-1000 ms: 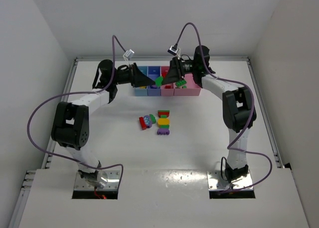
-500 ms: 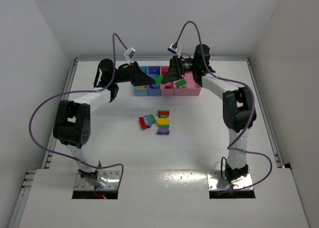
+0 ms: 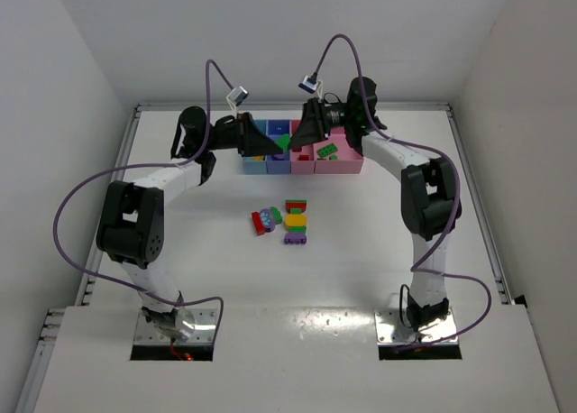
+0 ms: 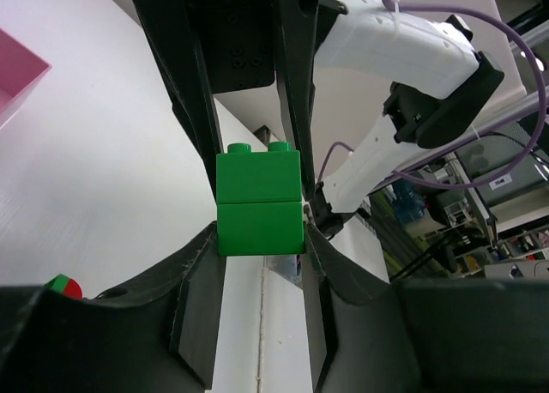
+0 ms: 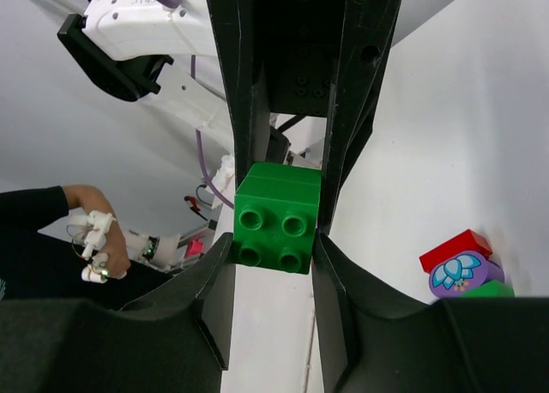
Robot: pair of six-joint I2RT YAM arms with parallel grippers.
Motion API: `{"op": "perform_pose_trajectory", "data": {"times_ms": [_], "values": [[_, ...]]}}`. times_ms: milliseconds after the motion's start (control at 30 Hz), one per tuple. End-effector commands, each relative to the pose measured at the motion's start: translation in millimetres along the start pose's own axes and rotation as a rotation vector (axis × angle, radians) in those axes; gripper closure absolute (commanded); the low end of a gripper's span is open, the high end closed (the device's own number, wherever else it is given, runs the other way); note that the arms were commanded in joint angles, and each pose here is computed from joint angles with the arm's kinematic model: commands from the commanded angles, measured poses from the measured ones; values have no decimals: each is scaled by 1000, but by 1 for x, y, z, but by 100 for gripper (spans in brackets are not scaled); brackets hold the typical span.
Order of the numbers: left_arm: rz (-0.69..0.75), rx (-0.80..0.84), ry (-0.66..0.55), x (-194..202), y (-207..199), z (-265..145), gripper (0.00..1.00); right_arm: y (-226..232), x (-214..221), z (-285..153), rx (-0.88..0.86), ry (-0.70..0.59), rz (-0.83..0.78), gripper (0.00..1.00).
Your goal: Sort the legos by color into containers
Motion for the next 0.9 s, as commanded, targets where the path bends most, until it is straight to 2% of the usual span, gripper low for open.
{"op": "perform_pose_trajectory", "data": {"times_ms": [0,133,300,333,500,667,700,833,867], "values": [[70,12,-17,-5,-2,4,82,14,0,-2,-12,35,-88,100],[66,-17,1,5,-1,-3,89,10,-3,-24,11,-11,-79,100],[80,-57,39,16,-3,-8,89,15,-23,-71,62,-113,-141,100],[43,-70,58,22,-1,-9,89,18,-25,-77,69,-125,-141,100],[93,-155,85,28,3,-16,89,6,-30,-119,111,-213,-119,100],[229,-333,153,11,11,-6,89,-32,-18,-148,134,-294,8,100],[284,-391,139,-4,11,-3,89,-33,-17,-158,142,-314,25,100],[345,-446,129,-20,15,12,89,-48,-14,-175,205,-431,151,100],[351,-445,126,-24,16,13,89,-55,-13,-176,290,-481,211,100]]}}
Point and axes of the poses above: each gripper's point midway between its finger pads, its own z axis out along the fingers, its own y axis along the line the jaws close on, x = y × z, the point moved 9 cm from there along -z, back along the fingers, and after that the axes turned 15 degrees about z, right-handed, at the moved point
